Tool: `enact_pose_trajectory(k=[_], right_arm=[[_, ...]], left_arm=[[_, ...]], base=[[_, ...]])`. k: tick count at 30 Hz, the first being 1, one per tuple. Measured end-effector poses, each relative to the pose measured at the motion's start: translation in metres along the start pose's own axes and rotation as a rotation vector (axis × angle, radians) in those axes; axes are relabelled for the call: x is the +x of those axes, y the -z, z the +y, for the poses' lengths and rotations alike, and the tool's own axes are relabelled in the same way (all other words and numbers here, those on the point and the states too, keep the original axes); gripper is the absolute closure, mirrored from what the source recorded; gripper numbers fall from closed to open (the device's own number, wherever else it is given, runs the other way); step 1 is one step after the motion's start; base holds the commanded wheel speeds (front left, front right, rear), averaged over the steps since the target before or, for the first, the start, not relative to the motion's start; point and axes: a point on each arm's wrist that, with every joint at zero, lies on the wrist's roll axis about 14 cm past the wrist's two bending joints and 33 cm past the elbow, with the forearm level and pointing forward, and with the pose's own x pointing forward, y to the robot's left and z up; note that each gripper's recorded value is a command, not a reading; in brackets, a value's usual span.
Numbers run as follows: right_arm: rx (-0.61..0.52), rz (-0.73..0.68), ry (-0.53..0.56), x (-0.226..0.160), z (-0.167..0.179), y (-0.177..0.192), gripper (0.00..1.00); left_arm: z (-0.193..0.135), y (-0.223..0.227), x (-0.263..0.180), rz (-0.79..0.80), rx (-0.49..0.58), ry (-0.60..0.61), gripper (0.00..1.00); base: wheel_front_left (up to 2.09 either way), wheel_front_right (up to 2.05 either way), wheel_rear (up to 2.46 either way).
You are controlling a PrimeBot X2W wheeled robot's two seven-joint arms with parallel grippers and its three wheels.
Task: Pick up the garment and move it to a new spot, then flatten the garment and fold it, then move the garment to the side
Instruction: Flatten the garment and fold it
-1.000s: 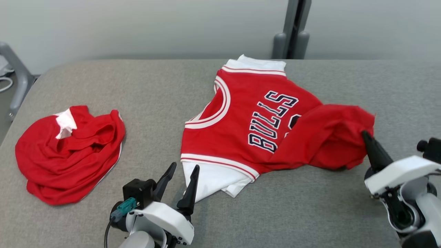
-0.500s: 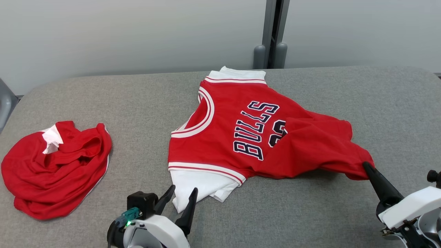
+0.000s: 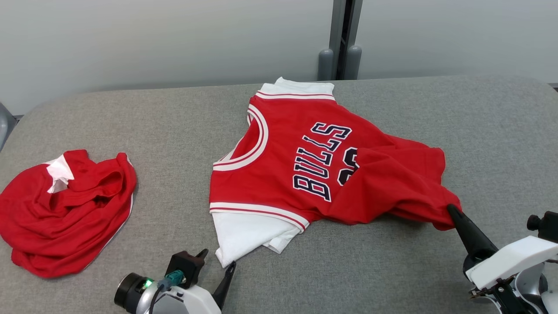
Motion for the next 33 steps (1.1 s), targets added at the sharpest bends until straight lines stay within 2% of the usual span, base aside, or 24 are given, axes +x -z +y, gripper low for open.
enact_pose_trajectory(k=[5, 10, 26, 27, 28, 29, 30, 33], right_arm=[[-0.003, 0.002, 0.016, 0.001, -0.004, 0.001, 1.00], [-0.008, -0.001, 0.028, 0.003, -0.008, -0.002, 1.00], [-0.007, 0.013, 0.047, 0.007, -0.012, 0.001, 1.00], [-0.006, 0.012, 0.048, 0.008, -0.013, 0.001, 1.00], [-0.006, 0.011, 0.048, 0.008, -0.013, 0.001, 1.00], [-0.006, 0.010, 0.049, 0.008, -0.013, 0.000, 1.00], [-0.007, 0.009, 0.049, 0.008, -0.013, 0.000, 1.00], [-0.006, 0.008, 0.046, 0.009, -0.011, 0.000, 1.00]], left_arm=[[-0.001, 0.004, 0.007, 0.019, 0.150, 0.034, 0.00], [-0.006, 0.010, 0.013, 0.043, 0.237, 0.080, 0.00], [-0.008, 0.021, 0.029, 0.097, 0.268, 0.116, 0.00], [-0.008, 0.023, 0.029, 0.110, 0.257, 0.119, 0.18], [-0.008, 0.023, 0.030, 0.115, 0.252, 0.122, 0.58], [-0.008, 0.023, 0.030, 0.117, 0.251, 0.123, 0.84], [-0.009, 0.024, 0.031, 0.118, 0.245, 0.125, 1.00], [-0.011, 0.022, 0.031, 0.117, 0.203, 0.124, 1.00]], base=[[0.00, 0.00, 0.00], [0.00, 0.00, 0.00], [0.00, 0.00, 0.00], [0.00, 0.00, 0.00], [0.00, 0.00, 0.00], [0.00, 0.00, 0.00], [0.00, 0.00, 0.00], [0.00, 0.00, 0.00]])
